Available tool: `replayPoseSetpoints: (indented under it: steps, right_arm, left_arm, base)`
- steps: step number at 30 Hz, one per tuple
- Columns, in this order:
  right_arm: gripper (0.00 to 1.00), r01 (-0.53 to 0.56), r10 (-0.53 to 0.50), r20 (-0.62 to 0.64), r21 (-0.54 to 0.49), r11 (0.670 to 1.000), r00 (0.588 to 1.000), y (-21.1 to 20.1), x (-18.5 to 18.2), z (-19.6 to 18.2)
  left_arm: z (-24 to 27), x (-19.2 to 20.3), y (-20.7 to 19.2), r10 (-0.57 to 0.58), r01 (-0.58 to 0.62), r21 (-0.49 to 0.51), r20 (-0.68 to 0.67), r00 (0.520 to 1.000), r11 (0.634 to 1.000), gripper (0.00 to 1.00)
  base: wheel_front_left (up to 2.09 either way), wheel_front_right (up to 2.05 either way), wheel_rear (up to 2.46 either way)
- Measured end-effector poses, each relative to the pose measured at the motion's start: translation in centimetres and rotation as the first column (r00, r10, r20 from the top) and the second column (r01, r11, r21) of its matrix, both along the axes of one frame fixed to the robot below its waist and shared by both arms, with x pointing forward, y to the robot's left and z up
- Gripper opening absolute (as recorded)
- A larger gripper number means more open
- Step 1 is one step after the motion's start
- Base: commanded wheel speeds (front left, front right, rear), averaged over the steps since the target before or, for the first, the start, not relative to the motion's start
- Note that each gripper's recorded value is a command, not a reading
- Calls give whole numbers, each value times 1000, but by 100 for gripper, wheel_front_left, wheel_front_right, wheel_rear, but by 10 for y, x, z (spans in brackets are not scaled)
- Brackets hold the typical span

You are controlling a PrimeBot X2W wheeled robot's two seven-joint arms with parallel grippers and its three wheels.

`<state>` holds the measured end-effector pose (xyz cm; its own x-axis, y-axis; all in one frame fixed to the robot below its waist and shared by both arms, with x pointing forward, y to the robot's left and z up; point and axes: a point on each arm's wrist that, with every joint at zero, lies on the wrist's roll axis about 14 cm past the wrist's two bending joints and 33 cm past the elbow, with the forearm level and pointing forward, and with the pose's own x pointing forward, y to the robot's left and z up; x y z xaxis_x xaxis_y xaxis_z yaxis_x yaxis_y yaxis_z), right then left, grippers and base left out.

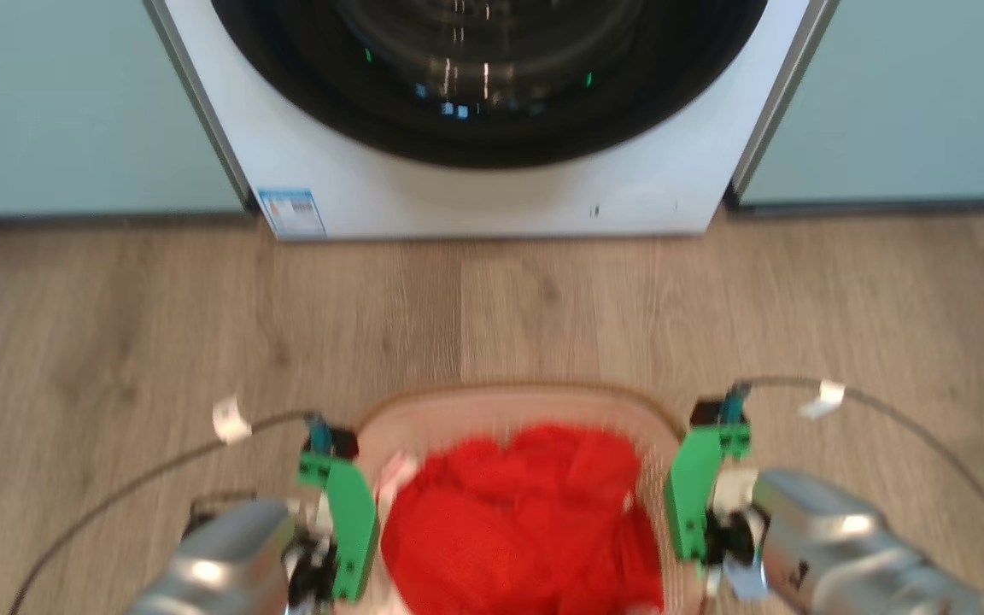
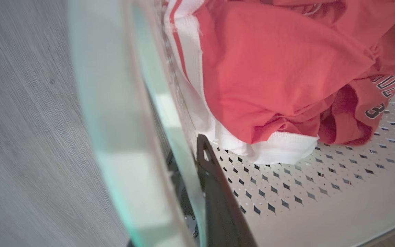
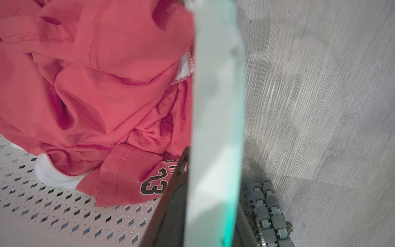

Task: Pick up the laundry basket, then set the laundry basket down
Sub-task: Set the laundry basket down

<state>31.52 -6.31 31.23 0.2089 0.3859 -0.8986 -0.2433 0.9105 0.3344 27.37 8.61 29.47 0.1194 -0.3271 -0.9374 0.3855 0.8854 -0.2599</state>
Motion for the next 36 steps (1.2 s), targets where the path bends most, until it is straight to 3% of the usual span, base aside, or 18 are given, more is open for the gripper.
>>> replayPoseSetpoints:
  steps: [6,18,36]
  right_arm:
    - [0,19,-20,43,2,1000,999,-1,41,-13]
    - [0,88,-91,100,40,995,991,2,98,-78]
    - [0,123,-129,117,56,991,985,4,135,-155]
  left_arm:
    - [-11,42,-5,-5,5,-2,53,999,1000,0]
    - [-67,104,-7,26,-23,-24,107,994,999,0]
    - [-136,137,-5,59,-55,-41,98,993,998,0]
  base:
    - [0,0,0]
    - [0,0,0]
    - [0,0,0]
